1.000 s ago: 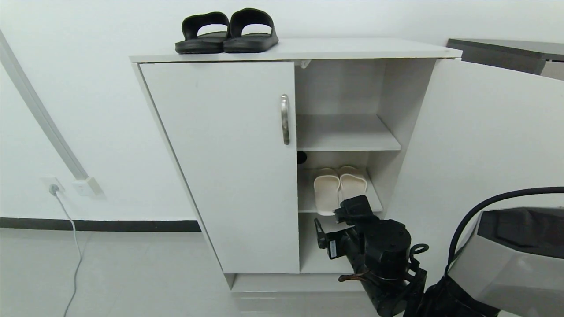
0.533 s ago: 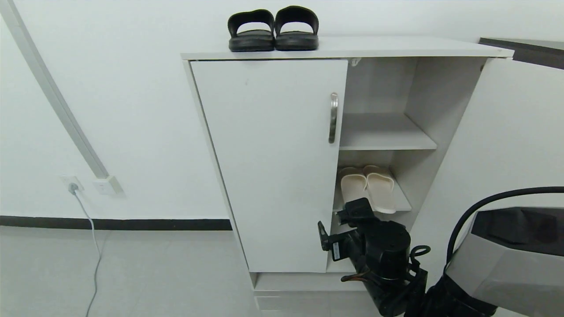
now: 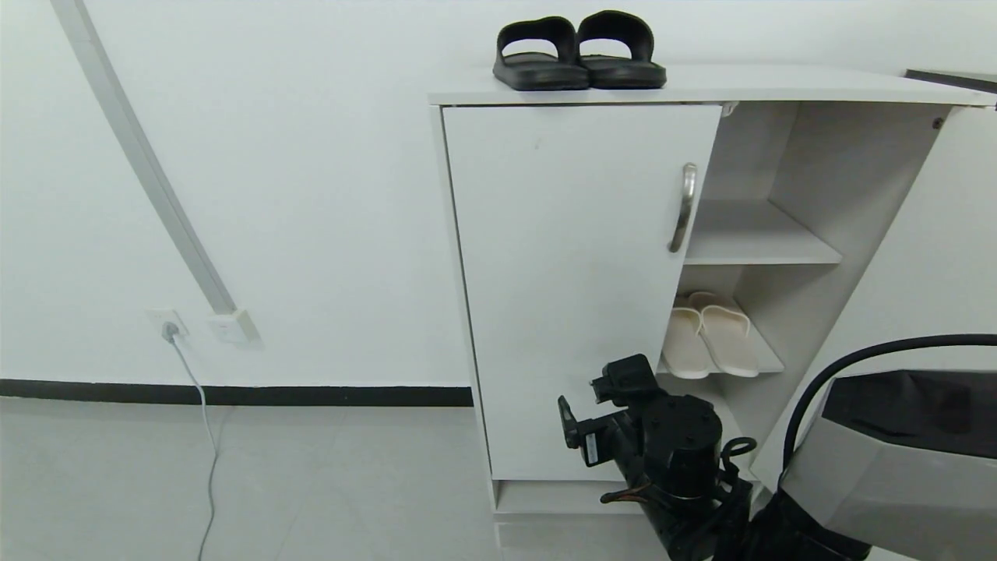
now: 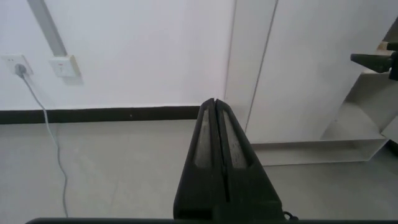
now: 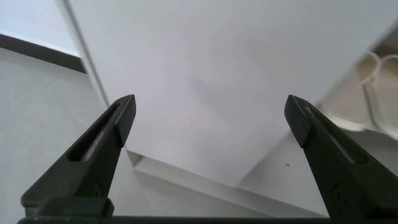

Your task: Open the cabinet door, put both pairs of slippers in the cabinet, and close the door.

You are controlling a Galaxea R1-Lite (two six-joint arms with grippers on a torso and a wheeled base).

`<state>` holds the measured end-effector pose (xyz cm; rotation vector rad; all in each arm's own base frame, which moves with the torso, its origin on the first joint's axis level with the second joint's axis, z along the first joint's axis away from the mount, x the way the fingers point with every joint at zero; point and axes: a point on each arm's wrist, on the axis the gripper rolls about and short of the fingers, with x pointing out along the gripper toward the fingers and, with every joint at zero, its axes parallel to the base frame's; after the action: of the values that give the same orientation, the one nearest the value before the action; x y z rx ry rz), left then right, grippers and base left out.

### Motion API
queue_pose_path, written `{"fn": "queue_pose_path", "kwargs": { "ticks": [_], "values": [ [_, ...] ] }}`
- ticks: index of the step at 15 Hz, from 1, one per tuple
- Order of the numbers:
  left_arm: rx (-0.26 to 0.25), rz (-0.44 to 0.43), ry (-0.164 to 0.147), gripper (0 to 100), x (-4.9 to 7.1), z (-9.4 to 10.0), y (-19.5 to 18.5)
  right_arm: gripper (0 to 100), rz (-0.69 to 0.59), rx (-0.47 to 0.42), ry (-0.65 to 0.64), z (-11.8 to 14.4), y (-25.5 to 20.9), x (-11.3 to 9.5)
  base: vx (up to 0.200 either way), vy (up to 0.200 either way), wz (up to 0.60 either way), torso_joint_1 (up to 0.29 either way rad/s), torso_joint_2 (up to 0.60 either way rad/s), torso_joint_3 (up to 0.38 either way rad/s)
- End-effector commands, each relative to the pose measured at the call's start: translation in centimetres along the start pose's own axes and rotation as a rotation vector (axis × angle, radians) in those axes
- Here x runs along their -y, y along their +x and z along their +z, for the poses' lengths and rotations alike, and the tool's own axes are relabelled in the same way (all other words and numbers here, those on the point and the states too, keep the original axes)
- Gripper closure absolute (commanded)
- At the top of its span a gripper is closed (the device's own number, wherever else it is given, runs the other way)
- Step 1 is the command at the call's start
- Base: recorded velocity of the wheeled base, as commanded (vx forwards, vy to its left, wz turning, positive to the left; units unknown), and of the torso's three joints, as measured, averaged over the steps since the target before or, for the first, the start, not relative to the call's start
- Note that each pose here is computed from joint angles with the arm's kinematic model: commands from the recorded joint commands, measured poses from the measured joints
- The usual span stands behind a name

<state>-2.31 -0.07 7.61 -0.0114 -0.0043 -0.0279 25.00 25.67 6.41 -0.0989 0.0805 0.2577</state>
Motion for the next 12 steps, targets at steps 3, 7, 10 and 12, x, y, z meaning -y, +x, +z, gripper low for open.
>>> {"fn": "queue_pose_path", "kwargs": {
  "ticks": [3,7,10,12],
  "values": [
    [-0.001,-0.001,0.005,100,0.00,-0.01,0.01,0,-0.002,-0.006,-0.003,-0.20,0.07,0.01,0.000,0.067,0.00,-0.001,0.00,-0.001],
    [-0.001,-0.001,0.005,100,0.00,-0.01,0.01,0,-0.005,-0.007,-0.004,-0.28,0.17,0.07,0.000,0.000,0.00,0.000,0.00,0.000],
    [-0.001,-0.001,0.005,100,0.00,-0.01,0.01,0,-0.008,-0.011,-0.006,-0.50,0.31,0.10,0.000,0.000,0.00,0.000,0.00,0.000],
    [-0.001,-0.001,0.005,100,0.00,-0.01,0.01,0,-0.008,-0.002,0.000,-0.41,0.29,0.12,0.000,0.000,0.00,0.000,0.00,0.000]
  ]
}}
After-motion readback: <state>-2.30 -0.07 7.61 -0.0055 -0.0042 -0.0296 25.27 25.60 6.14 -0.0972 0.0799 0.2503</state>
